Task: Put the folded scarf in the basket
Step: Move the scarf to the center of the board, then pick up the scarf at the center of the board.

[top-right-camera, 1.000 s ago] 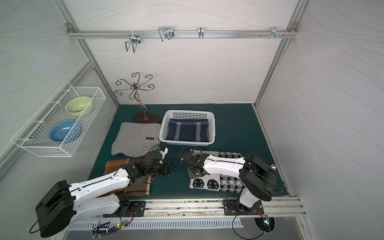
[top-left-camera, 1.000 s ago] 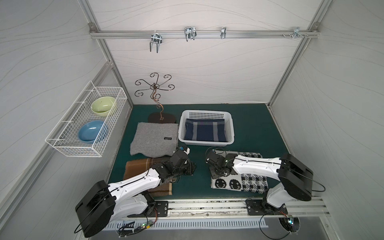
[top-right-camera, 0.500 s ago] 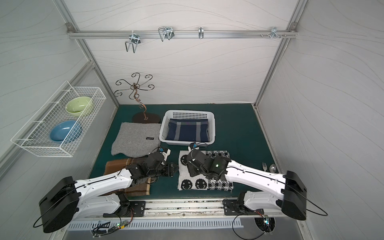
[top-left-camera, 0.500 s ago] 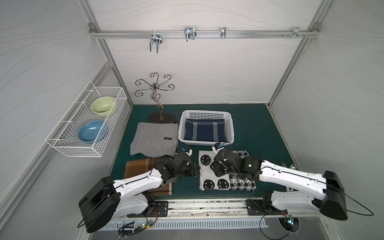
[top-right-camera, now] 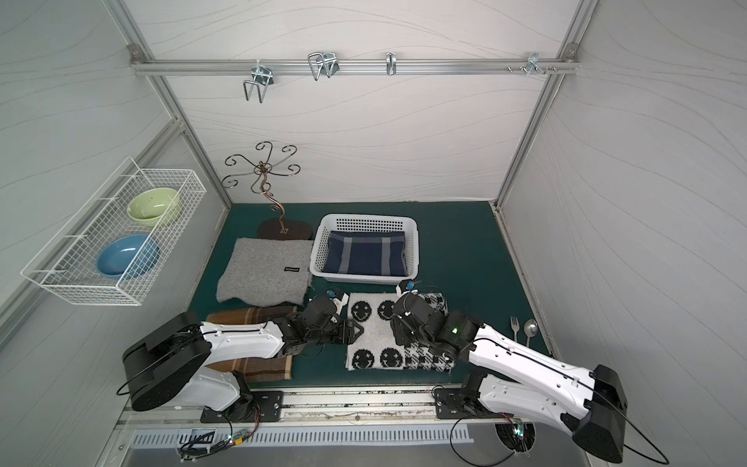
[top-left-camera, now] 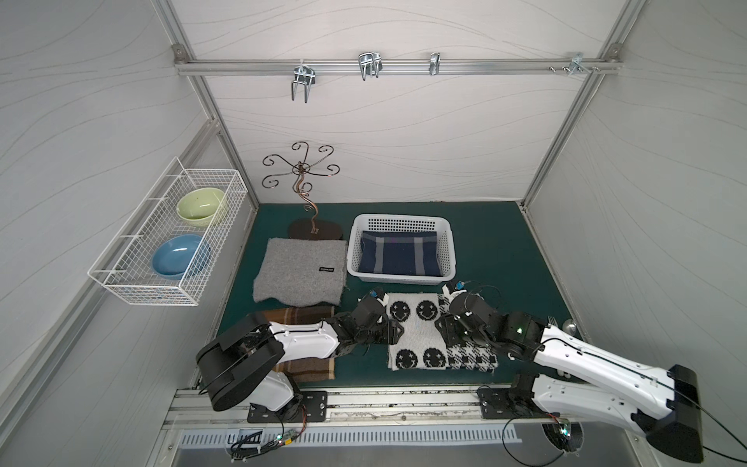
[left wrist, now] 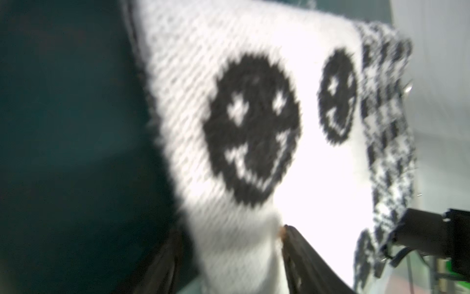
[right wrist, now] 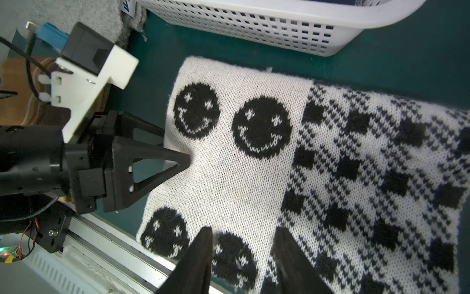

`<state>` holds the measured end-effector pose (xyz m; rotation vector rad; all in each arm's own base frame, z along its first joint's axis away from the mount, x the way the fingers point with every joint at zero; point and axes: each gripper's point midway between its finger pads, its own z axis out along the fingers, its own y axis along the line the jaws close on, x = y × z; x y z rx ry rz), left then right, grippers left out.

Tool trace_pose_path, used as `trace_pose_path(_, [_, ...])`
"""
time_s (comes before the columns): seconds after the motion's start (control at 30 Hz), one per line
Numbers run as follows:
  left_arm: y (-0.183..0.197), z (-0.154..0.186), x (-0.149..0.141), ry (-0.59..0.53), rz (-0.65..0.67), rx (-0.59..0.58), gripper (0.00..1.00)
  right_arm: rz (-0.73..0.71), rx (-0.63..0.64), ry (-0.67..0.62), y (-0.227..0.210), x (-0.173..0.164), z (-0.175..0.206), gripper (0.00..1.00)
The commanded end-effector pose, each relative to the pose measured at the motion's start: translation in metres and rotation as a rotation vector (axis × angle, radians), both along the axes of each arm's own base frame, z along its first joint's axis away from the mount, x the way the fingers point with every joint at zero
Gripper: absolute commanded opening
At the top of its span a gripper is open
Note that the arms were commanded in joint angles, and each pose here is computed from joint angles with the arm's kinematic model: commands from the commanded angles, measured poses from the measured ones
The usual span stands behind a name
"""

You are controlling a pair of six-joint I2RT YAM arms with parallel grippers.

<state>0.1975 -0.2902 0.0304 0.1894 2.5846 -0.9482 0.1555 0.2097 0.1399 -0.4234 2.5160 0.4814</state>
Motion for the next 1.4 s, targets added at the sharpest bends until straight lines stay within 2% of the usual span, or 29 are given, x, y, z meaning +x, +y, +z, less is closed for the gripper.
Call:
trace_pose_path(0.0, [-0.023, 0.001, -0.003, 0.016, -0.031, -0.053, 0.58, -0.008, -0.033, -0.011, -0.010, 0.000, -0.003, 0.43])
trace_pose_path(0.07, [-0.029, -0.001, -0.005, 0.021, -0.047, -0.054, 0.52, -0.007, -0.033, -0.011, -0.011, 0.000, -0.003, 0.43])
trace_pose_path(0.13, [-0.030, -0.002, -0.008, 0.030, -0.054, -0.073, 0.30, -0.002, -0.034, -0.011, -0.011, -0.001, -0.005, 0.43])
trace_pose_path(0.2, [-0.024, -0.004, -0.008, 0.028, -0.051, -0.060, 0.15, -0.002, -0.036, -0.010, -0.012, -0.001, -0.008, 0.43])
trace_pose_path(0.27, [-0.011, -0.008, -0.008, 0.040, -0.041, -0.033, 0.05, -0.009, -0.037, -0.003, -0.015, 0.001, -0.013, 0.41])
trace_pose_path(0.33, [0.013, -0.015, -0.005, 0.068, 0.001, -0.019, 0.03, -0.015, -0.024, 0.027, -0.017, 0.002, -0.020, 0.39])
trace_pose_path(0.53, [0.080, -0.029, -0.015, 0.139, 0.079, 0.055, 0.05, -0.046, 0.061, 0.098, -0.021, 0.011, -0.038, 0.44])
trace_pose_path(0.67, [0.098, -0.025, -0.015, 0.127, 0.122, 0.063, 0.11, -0.076, 0.118, 0.171, -0.024, 0.019, -0.057, 0.56])
trace_pose_path(0.7, [0.100, -0.024, -0.014, 0.124, 0.128, 0.064, 0.16, -0.072, 0.137, 0.202, -0.024, 0.019, -0.062, 0.58])
trace_pose_path(0.77, [0.101, -0.022, -0.013, 0.125, 0.123, 0.072, 0.16, -0.071, 0.151, 0.236, -0.024, 0.021, -0.070, 0.60])
trace_pose_path(0.8, [0.102, -0.022, -0.012, 0.125, 0.125, 0.073, 0.20, -0.073, 0.153, 0.244, -0.025, 0.022, -0.073, 0.61])
trace_pose_path(0.87, [0.100, -0.021, -0.010, 0.123, 0.128, 0.066, 0.40, -0.078, 0.157, 0.246, -0.026, 0.027, -0.075, 0.63])
trace_pose_path(0.9, [0.100, -0.022, -0.009, 0.126, 0.131, 0.064, 0.46, -0.080, 0.171, 0.248, -0.027, 0.031, -0.074, 0.63])
trace_pose_path(0.97, [0.097, -0.021, -0.007, 0.128, 0.135, 0.054, 0.53, -0.081, 0.208, 0.258, -0.026, 0.037, -0.074, 0.64])
trace_pose_path(1.13, [0.092, -0.023, -0.006, 0.141, 0.150, 0.016, 0.58, -0.081, 0.230, 0.323, -0.024, 0.043, -0.093, 0.65])
trace_pose_path(1.37, [0.087, -0.034, -0.008, 0.160, 0.147, 0.006, 0.58, -0.091, 0.217, 0.399, -0.017, 0.042, -0.110, 0.65])
